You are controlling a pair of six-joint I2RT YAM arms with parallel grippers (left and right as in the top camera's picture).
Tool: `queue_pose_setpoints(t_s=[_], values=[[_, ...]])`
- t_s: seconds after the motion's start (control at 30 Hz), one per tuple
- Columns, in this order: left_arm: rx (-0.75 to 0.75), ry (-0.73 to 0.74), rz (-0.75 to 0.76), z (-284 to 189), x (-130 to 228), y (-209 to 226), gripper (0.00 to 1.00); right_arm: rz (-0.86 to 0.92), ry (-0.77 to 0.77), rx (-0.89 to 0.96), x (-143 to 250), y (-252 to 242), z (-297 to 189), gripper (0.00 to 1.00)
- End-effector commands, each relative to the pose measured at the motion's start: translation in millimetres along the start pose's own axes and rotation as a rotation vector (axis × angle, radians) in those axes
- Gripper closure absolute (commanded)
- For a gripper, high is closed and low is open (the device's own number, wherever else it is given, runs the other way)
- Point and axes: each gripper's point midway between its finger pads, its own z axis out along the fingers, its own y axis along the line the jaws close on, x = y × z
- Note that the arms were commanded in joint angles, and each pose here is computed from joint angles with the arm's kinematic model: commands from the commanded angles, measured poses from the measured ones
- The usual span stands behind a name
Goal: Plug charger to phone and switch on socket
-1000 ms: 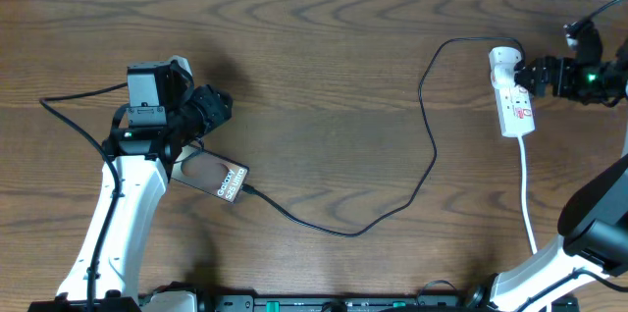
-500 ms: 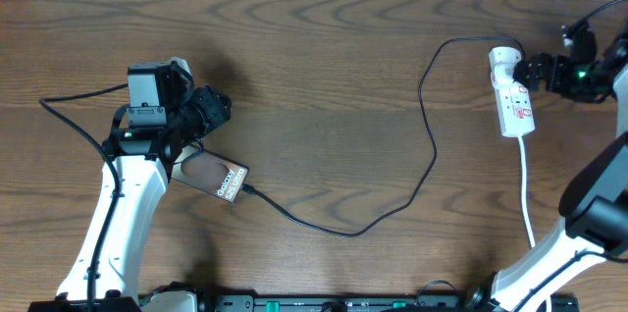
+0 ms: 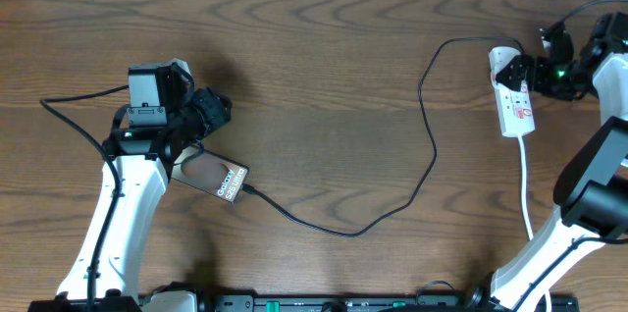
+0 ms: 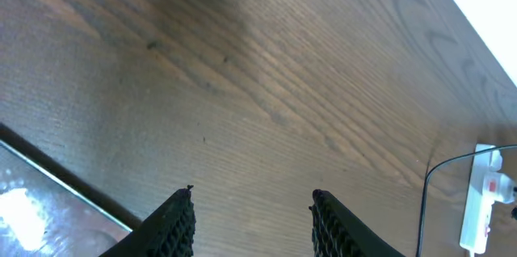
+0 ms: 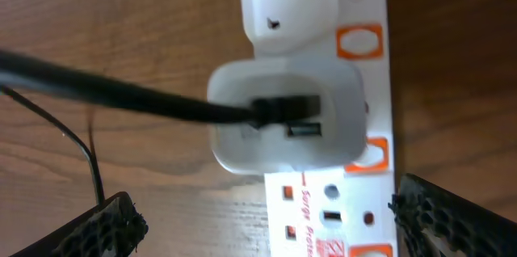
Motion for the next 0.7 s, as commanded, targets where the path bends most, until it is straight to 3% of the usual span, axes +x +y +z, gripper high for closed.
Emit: queue_pose_setpoints(t_s=[0.0, 0.67], values=[[-0.030, 0.025, 0.014, 4, 9, 9, 0.56, -0.026, 0.002, -0.021, -2, 8, 7, 0.01], [-0.034, 0.031, 0.012, 5, 10, 10, 0.55, -0.023, 0.047, -0.018, 4, 16, 33, 0.01]])
